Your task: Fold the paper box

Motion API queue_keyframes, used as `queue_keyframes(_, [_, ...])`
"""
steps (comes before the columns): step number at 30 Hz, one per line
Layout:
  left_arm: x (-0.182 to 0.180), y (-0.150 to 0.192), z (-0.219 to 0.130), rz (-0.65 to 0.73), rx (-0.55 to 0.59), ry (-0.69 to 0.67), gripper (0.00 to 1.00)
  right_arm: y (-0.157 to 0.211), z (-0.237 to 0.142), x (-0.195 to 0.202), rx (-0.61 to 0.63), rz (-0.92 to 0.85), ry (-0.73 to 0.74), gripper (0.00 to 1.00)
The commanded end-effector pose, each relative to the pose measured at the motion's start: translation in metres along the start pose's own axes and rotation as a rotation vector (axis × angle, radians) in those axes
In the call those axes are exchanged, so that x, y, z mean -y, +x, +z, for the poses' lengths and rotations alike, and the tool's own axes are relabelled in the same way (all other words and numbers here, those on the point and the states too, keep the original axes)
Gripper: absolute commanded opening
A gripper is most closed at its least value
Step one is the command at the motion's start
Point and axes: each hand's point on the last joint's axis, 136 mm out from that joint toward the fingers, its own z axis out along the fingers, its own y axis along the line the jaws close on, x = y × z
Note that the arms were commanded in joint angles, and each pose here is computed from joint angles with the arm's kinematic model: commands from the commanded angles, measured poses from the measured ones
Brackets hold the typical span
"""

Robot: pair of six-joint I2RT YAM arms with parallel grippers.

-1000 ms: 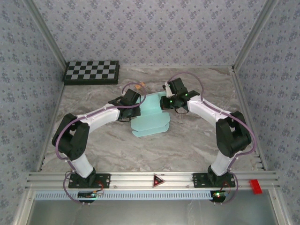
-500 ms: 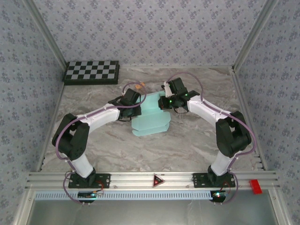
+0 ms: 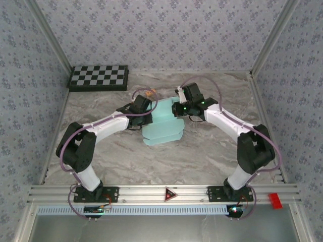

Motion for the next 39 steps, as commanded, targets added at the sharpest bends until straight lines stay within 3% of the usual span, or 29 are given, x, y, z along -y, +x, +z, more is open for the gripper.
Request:
queue_keyframes(1, [0.010,-0.004,-0.002,0.028,0.006,0.021,0.00,-0.015,-0.029,-0.001,0.070,-0.043,0.028,0.11])
queue_keyframes(8, [0.011,-0.005,-0.004,0.035,0.009,0.024,0.00,-0.025,-0.061,0.008,0.129,-0.045,0.085,0.13])
queue_keyframes(16, [0.011,-0.006,-0.006,0.039,0.013,0.028,0.00,-0.026,-0.088,0.068,0.168,0.069,0.256,0.14])
queue_keyframes(18, [0.012,-0.007,-0.006,0.041,0.016,0.031,0.00,-0.008,-0.083,0.087,0.128,0.112,0.289,0.14])
queue_keyframes(27, [0.018,-0.009,-0.008,0.055,0.017,0.058,0.00,0.007,-0.058,0.106,0.064,0.113,0.203,0.14])
queue_keyframes(39, [0.021,-0.009,-0.007,0.059,0.012,0.067,0.00,0.006,-0.029,0.080,0.017,0.060,0.033,0.17])
